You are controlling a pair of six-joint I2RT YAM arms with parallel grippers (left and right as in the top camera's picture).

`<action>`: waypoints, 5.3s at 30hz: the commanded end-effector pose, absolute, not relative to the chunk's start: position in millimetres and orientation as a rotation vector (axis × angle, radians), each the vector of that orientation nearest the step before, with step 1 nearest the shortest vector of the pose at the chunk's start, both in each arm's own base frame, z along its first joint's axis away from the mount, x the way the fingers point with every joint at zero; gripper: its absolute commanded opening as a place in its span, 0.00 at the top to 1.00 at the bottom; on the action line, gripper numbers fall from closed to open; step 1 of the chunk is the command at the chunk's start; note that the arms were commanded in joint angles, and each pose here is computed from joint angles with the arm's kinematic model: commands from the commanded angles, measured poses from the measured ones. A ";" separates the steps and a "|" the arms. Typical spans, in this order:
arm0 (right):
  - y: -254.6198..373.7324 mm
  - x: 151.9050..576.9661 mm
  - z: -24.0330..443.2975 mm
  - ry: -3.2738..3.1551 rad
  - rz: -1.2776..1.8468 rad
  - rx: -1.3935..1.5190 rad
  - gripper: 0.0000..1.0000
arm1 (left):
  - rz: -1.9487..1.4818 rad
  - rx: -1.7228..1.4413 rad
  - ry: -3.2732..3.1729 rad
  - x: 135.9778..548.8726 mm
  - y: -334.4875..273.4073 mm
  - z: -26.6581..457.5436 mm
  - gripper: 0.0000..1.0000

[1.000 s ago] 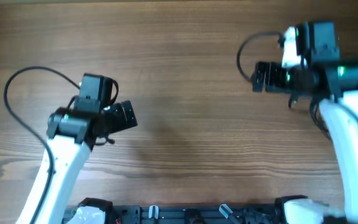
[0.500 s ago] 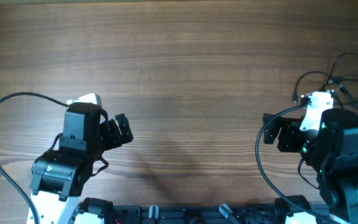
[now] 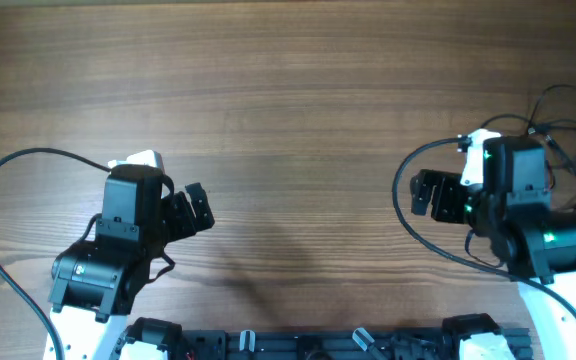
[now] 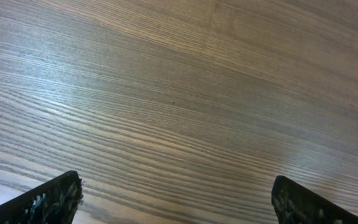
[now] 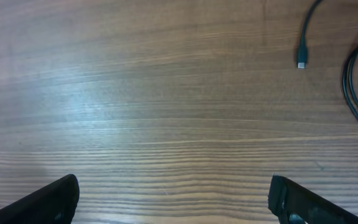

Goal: Untangle cables

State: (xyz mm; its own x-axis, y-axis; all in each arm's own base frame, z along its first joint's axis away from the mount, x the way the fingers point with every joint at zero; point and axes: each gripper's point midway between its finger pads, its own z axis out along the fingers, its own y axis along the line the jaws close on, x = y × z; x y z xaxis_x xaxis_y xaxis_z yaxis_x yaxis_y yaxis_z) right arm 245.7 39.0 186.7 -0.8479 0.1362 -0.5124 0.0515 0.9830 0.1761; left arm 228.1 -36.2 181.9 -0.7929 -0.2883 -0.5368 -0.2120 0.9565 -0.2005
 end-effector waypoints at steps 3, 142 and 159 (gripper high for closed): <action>35.1 241.7 196.0 2.531 0.199 0.150 0.00 | -0.160 -0.350 2.522 227.4 -35.2 178.8 0.00; 29.6 245.2 174.8 1.567 0.089 -0.127 0.00 | -0.360 -0.401 1.983 239.4 -16.3 174.6 0.00; 29.6 245.2 174.8 1.567 0.089 -0.126 0.00 | -0.360 -0.235 1.465 244.5 -7.5 201.5 0.00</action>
